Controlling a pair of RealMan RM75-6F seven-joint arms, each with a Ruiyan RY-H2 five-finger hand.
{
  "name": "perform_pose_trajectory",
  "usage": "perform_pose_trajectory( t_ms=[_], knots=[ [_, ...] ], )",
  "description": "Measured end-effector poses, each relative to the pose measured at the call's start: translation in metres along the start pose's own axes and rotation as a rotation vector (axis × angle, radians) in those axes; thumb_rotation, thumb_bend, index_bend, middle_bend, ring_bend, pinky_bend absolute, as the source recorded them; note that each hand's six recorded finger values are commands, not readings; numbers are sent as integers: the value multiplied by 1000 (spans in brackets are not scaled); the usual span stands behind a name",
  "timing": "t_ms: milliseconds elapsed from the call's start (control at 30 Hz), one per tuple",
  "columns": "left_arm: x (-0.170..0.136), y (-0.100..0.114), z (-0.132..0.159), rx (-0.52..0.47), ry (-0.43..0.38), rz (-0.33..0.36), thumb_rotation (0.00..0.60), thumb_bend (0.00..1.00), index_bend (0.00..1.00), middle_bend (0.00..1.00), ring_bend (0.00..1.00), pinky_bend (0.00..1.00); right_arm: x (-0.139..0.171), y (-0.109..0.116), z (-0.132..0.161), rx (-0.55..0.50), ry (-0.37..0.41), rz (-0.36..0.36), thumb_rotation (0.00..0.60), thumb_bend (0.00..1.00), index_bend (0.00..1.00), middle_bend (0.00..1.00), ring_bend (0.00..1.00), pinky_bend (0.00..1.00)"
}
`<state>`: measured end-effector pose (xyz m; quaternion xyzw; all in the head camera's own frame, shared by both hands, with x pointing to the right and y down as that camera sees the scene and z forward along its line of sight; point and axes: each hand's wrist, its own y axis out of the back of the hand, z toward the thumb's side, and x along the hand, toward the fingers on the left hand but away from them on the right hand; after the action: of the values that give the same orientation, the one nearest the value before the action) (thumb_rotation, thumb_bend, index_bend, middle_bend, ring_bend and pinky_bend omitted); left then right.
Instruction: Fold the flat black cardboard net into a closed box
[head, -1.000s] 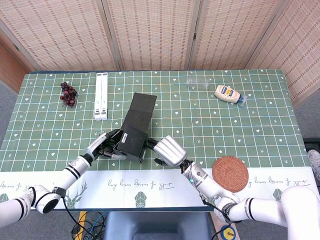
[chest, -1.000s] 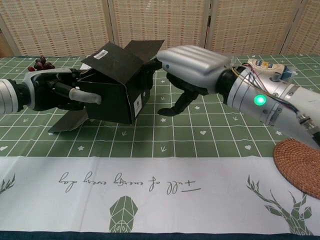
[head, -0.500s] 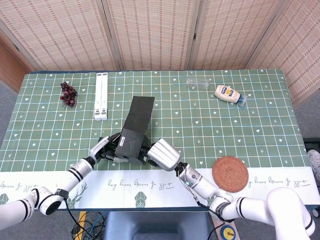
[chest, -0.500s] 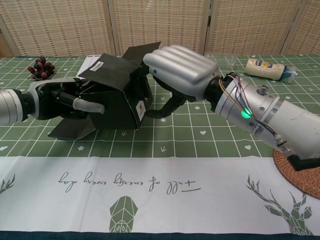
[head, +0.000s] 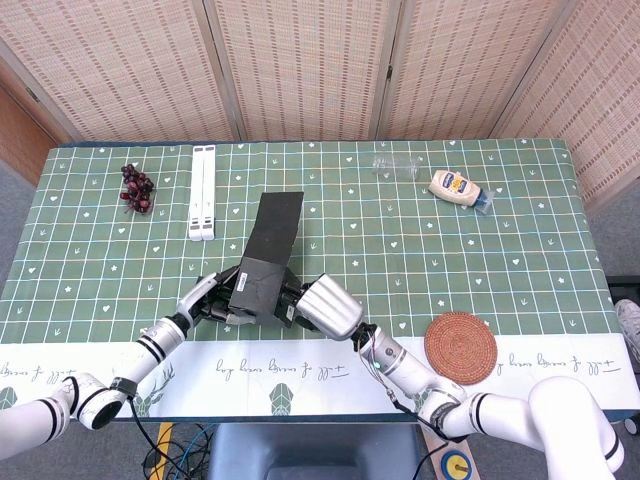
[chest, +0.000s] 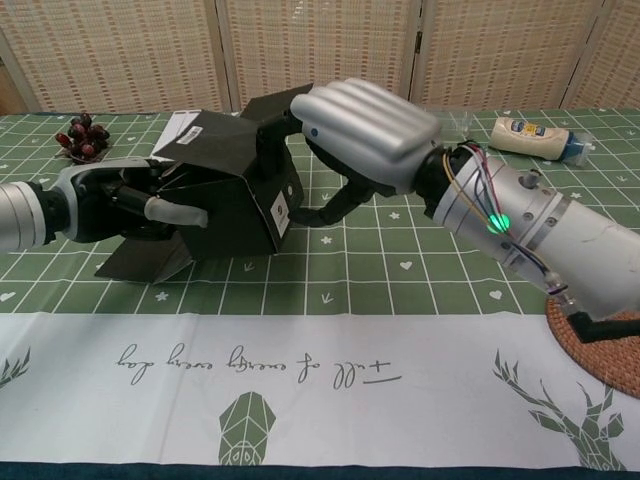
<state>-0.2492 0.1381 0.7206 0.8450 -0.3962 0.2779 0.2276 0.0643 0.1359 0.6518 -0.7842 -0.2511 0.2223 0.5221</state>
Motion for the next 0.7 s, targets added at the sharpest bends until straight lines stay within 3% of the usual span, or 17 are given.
perform_pose_trajectory(
  t_ms=[700],
  knots=[
    [2,3,-5,-47,17,2,600,137,217,206,720,1000,4,6,-9,-4,-10,-50,600,253,85,208,800,1000]
  ],
)
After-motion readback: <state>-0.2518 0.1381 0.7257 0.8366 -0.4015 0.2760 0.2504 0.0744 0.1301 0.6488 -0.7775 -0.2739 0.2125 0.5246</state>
